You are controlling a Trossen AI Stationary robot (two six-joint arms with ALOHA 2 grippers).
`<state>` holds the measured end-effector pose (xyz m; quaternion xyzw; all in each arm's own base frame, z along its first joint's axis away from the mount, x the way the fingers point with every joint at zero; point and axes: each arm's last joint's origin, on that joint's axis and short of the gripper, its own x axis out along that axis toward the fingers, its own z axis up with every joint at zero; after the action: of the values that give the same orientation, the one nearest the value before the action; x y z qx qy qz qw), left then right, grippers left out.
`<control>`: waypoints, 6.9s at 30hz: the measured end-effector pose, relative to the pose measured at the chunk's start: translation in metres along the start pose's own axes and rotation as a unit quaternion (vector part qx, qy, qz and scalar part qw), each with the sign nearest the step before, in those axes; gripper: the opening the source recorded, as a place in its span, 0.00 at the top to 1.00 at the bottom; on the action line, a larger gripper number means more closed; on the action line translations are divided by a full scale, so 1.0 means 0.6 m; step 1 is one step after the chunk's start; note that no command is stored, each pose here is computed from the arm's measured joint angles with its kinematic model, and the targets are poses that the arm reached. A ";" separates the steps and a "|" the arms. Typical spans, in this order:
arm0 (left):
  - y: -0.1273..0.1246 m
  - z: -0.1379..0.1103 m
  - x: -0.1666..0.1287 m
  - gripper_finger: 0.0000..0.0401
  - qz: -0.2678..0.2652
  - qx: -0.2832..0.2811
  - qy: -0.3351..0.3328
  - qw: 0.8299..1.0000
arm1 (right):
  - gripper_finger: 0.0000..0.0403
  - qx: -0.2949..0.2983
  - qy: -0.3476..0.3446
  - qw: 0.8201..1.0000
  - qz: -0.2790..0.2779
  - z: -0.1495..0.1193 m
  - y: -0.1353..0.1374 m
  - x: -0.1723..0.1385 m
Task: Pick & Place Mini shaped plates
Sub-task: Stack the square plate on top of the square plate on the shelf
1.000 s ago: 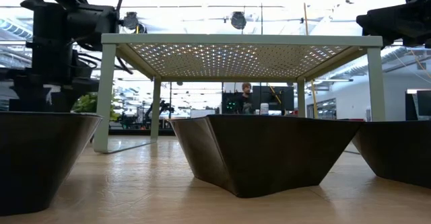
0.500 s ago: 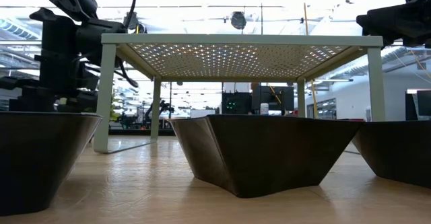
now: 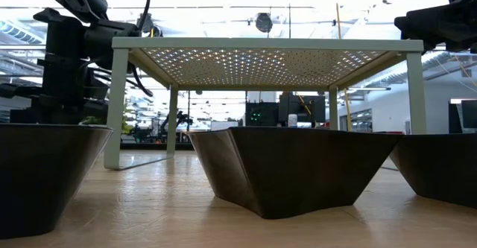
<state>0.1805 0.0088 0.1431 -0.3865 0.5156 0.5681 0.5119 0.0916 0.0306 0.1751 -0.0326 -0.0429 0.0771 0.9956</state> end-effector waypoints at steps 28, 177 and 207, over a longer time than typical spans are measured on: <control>-0.012 0.056 -0.208 0.99 -0.074 0.072 -0.177 0.979 | 0.81 0.000 0.000 1.000 0.000 0.000 0.000 0.000; -0.068 0.087 -0.174 0.95 -0.572 0.128 -0.065 0.807 | 0.81 0.000 0.000 1.000 0.000 0.000 0.000 0.000; -0.048 0.085 -0.192 0.65 -0.590 0.165 -0.090 0.785 | 0.81 0.000 0.000 1.000 0.000 0.000 0.000 0.000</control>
<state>0.2339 0.0363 0.2577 -0.4724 0.2245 0.0930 0.8473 0.0916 0.0306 0.1752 -0.0324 -0.0432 0.0771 0.9956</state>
